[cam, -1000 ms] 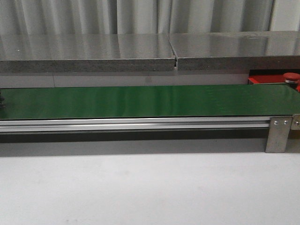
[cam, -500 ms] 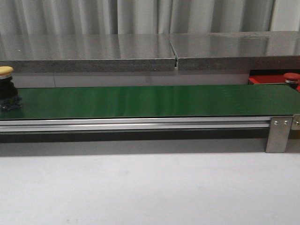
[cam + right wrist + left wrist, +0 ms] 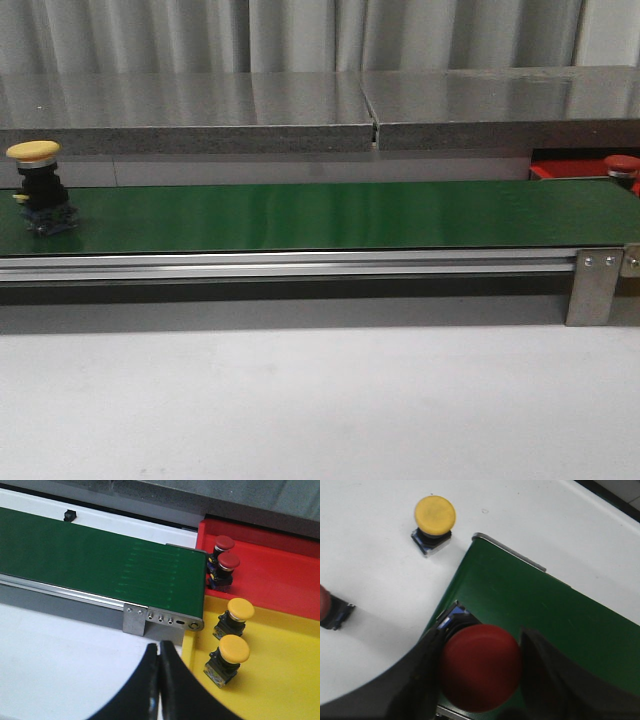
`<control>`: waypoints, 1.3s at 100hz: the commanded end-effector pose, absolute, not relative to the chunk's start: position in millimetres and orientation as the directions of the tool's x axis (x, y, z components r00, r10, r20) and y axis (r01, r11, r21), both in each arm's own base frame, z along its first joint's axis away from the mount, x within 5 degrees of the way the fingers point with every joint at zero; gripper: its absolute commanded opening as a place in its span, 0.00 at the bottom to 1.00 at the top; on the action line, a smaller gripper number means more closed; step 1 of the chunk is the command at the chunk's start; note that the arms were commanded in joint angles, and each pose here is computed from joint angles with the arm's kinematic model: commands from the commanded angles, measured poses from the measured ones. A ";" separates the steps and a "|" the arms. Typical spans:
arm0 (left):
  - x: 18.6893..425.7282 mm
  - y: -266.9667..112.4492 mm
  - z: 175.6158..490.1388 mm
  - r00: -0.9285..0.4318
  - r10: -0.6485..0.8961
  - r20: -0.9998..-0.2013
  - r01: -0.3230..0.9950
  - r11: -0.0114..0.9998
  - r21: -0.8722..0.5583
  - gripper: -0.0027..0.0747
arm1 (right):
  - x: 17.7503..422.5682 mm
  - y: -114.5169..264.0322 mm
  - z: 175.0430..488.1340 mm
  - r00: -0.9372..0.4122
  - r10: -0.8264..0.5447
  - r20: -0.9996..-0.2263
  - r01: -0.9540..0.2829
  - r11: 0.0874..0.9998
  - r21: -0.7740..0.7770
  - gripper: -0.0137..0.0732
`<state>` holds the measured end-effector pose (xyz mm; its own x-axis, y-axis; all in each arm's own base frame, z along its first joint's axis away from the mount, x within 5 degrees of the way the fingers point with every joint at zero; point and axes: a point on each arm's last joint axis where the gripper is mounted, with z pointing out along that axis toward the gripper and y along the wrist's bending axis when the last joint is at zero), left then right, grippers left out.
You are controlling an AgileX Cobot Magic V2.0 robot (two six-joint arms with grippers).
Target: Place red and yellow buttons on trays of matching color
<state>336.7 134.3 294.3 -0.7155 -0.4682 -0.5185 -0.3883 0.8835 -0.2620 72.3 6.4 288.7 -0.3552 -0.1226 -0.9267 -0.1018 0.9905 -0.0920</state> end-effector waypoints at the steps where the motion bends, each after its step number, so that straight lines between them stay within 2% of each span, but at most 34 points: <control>1: 342.1 126.3 314.9 -0.654 -0.452 -0.607 -0.356 0.891 -0.281 0.21 | 74.2 5.6 302.1 -0.274 -0.121 -0.954 -0.084 0.991 -0.102 0.08; 26: 358.2 118.4 288.6 -0.712 -0.442 -0.546 -0.340 0.897 -0.283 0.22 | 74.2 5.6 302.1 -0.274 -0.121 -0.954 -0.084 0.991 -0.102 0.08; 33: 358.9 118.7 286.4 -0.715 -0.443 -0.540 -0.342 0.896 -0.283 0.25 | 74.2 5.6 302.1 -0.274 -0.121 -0.954 -0.084 0.991 -0.102 0.08; 40: 358.9 118.7 286.4 -0.716 -0.441 -0.541 -0.340 0.897 -0.281 0.36 | 74.2 5.6 302.1 -0.274 -0.121 -0.954 -0.084 0.991 -0.102 0.08; 52: 359.6 119.0 288.3 -0.713 -0.439 -0.546 -0.338 0.898 -0.281 0.66 | 74.2 5.6 302.1 -0.274 -0.121 -0.954 -0.084 0.991 -0.102 0.08; 57: 358.8 117.8 291.1 -0.710 -0.438 -0.552 -0.335 0.899 -0.283 0.74 | 74.2 5.6 302.1 -0.274 -0.121 -0.954 -0.084 0.991 -0.102 0.08; 63: 357.3 115.9 296.5 -0.707 -0.418 -0.571 -0.317 0.908 -0.273 0.76 | 74.2 5.6 302.1 -0.274 -0.121 -0.954 -0.084 0.991 -0.102 0.08; 82: 345.2 99.6 331.4 -0.673 -0.299 -0.676 -0.211 0.954 -0.212 0.69 | 74.2 5.6 302.1 -0.274 -0.121 -0.954 -0.084 0.991 -0.102 0.08; 91: 336.0 83.6 352.5 -0.653 -0.193 -0.732 -0.122 0.981 -0.149 0.61 | 74.2 5.6 302.1 -0.274 -0.121 -0.954 -0.084 0.991 -0.102 0.08; 98: 329.1 71.0 363.6 -0.634 -0.135 -0.761 -0.078 0.991 -0.111 0.46 | 74.2 5.6 302.1 -0.274 -0.121 -0.954 -0.084 0.991 -0.102 0.08; 103: 323.8 61.3 369.5 -0.621 -0.091 -0.778 -0.050 0.996 -0.077 0.30 | 74.2 5.6 302.1 -0.274 -0.121 -0.954 -0.084 0.991 -0.102 0.08; 111: 313.4 43.4 376.5 -0.602 -0.017 -0.798 0.003 1.000 -0.024 0.00 | 74.2 5.6 302.1 -0.274 -0.121 -0.954 -0.084 0.991 -0.102 0.08; 130: 288.1 -0.5 378.8 -0.532 0.145 -0.835 0.133 0.987 0.086 0.01 | 74.2 5.6 302.1 -0.274 -0.121 -0.954 -0.084 0.991 -0.102 0.08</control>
